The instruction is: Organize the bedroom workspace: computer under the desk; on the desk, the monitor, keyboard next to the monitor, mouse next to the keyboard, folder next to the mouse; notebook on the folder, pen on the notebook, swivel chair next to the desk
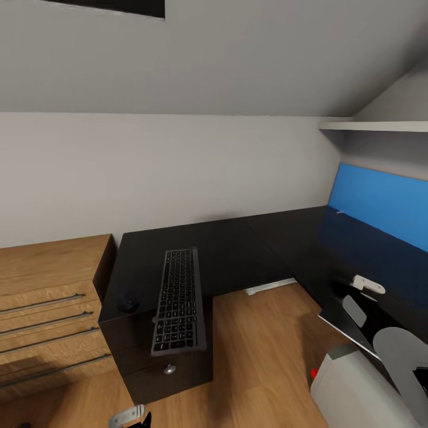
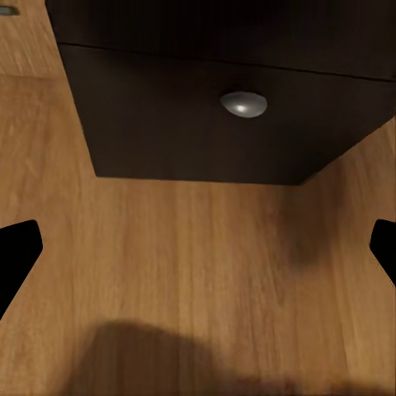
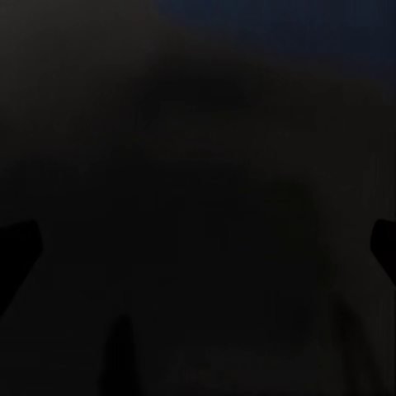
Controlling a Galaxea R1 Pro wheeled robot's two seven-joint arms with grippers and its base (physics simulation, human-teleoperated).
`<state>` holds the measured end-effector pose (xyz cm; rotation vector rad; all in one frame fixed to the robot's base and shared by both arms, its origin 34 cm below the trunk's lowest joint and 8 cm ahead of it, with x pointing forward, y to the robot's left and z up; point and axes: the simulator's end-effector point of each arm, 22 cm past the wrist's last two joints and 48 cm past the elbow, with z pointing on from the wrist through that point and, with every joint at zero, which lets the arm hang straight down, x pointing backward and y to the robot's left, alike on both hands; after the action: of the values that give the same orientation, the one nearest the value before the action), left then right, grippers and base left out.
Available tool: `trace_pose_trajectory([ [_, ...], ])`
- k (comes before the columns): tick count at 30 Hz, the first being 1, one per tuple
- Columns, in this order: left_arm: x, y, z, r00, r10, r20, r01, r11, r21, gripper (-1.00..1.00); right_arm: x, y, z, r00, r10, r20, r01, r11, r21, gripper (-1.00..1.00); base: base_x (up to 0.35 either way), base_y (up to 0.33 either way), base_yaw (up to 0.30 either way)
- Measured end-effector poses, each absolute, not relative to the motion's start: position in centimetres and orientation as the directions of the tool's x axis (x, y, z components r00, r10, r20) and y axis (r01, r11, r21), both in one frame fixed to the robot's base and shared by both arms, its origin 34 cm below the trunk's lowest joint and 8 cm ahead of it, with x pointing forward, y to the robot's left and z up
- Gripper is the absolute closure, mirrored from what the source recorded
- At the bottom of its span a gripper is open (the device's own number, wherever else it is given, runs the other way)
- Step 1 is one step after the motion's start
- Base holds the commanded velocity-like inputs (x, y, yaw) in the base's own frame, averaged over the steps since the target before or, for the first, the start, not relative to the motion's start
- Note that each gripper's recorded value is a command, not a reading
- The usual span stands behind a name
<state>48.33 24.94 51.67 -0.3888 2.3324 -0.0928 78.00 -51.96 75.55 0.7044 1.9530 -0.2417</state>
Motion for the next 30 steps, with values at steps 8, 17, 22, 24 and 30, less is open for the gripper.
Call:
trace_pose_trajectory([
  [8,47.5,25.1,50.9,-0.684,-0.303,-0.663,-0.255,0.952,-0.171,-1.0,77.8,-51.8,75.1,-0.346,0.376,-0.86,0.572,0.81,0.124,-1.0,0.104,0.0,0.0],
  [17,47.2,25.2,50.6,-0.69,-0.299,-0.659,-0.255,0.953,-0.165,-1.0,75.7,-52.4,72.9,-0.457,0.391,-0.799,0.608,0.793,0.04,-1.0,0.007,0.0,0.0],
  [22,47.2,25.2,50.6,-0.691,-0.299,-0.659,-0.255,0.953,-0.165,-1.0,75.2,-52.9,72.7,-0.471,0.386,-0.793,0.625,0.78,0.008,-1.0,0.0,0.0,0.0],
  [24,47.2,25.2,50.6,-0.69,-0.299,-0.659,-0.255,0.953,-0.165,-1.0,75.1,-52.9,72.7,-0.472,0.388,-0.791,0.629,0.778,0.007,-1.0,0.0,0.0,0.0],
  [30,47.2,25.2,50.6,-0.69,-0.298,-0.659,-0.255,0.953,-0.165,-1.0,75.0,-53.0,72.9,-0.496,0.366,-0.787,0.619,0.785,-0.026,-1.0,-0.004,0.0,0.0],
])
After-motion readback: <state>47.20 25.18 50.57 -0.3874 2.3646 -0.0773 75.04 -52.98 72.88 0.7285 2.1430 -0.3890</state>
